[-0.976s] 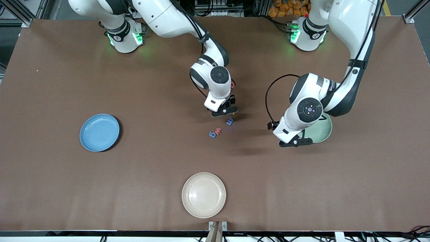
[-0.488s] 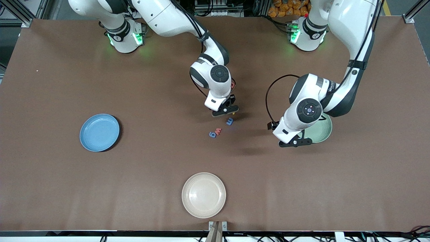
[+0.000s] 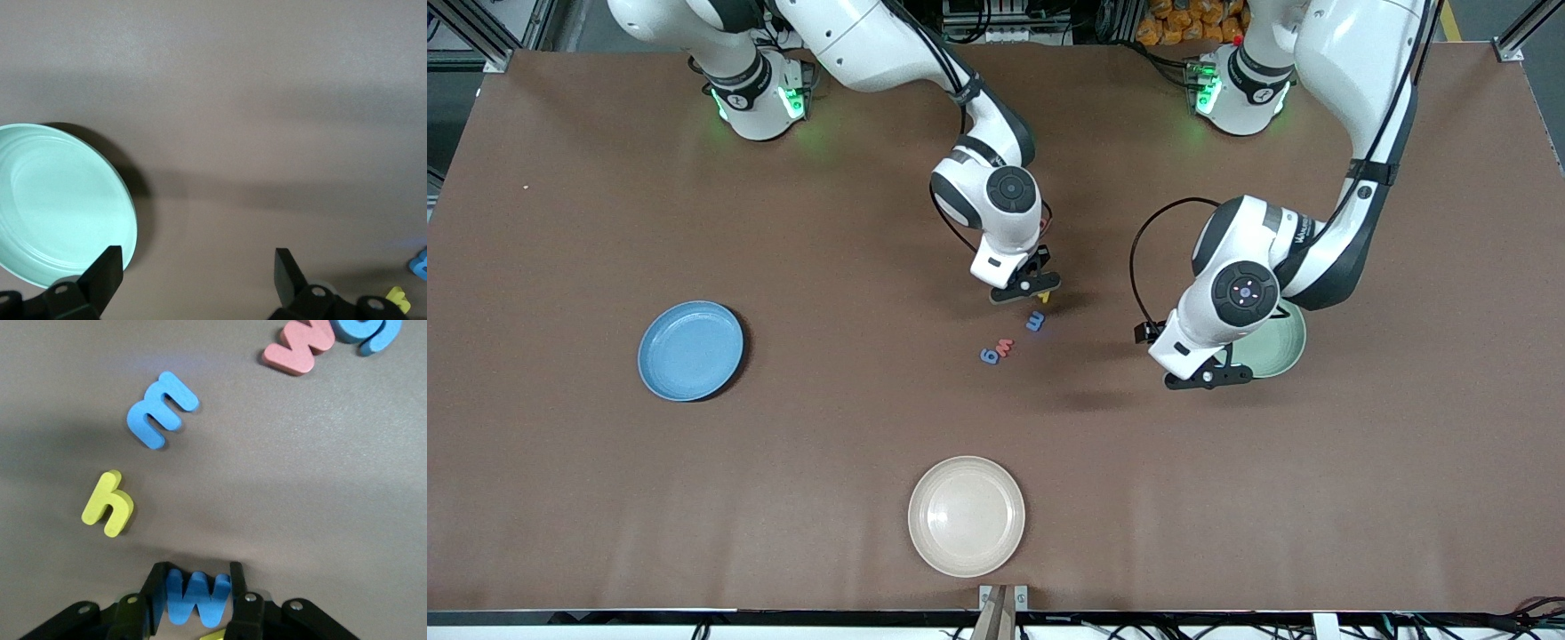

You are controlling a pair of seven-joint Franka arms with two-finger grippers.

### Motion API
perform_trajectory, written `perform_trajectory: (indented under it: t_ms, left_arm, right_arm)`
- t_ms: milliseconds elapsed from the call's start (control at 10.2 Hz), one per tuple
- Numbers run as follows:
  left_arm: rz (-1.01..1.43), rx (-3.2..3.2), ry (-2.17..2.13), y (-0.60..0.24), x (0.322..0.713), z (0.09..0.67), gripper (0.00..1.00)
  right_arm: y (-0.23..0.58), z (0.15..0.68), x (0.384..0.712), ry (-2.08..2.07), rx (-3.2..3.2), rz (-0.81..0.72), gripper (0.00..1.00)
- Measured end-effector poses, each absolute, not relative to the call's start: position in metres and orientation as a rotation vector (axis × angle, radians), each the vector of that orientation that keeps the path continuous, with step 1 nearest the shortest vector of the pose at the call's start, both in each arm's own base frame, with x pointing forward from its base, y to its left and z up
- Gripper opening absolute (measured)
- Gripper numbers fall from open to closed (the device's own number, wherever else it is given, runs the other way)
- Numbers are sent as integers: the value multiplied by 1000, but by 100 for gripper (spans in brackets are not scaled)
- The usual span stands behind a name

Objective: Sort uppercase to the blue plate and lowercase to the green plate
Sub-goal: 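Carry the W to the blue plate while the left gripper reaches the letters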

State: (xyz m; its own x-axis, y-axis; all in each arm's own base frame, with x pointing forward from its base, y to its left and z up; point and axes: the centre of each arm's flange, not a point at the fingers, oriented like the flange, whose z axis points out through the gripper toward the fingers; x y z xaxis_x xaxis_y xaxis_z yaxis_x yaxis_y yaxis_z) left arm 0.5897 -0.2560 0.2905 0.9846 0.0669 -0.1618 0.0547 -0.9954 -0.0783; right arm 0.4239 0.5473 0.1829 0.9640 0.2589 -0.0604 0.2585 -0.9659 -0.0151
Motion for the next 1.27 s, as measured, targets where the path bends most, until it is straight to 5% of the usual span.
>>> perform_trajectory:
  t_ms: [390,780,1073,1268]
  left_arm:
    - [257,-3055,-93,-256,590,289,100]
    - [252,-3056,-121,-259,590,283,100]
    - [190,-3078,-139,-300,588,281,100]
    - [154,-3097,-104,-329,589,286,100]
  right_arm:
    - [489,284,490,-406,-3140,215,43]
    - [326,360,584,-346,-3136,383,42]
    - [143,362,643,-303,-3065,507,42]
    - [46,343,652,-205,-3020,577,42]
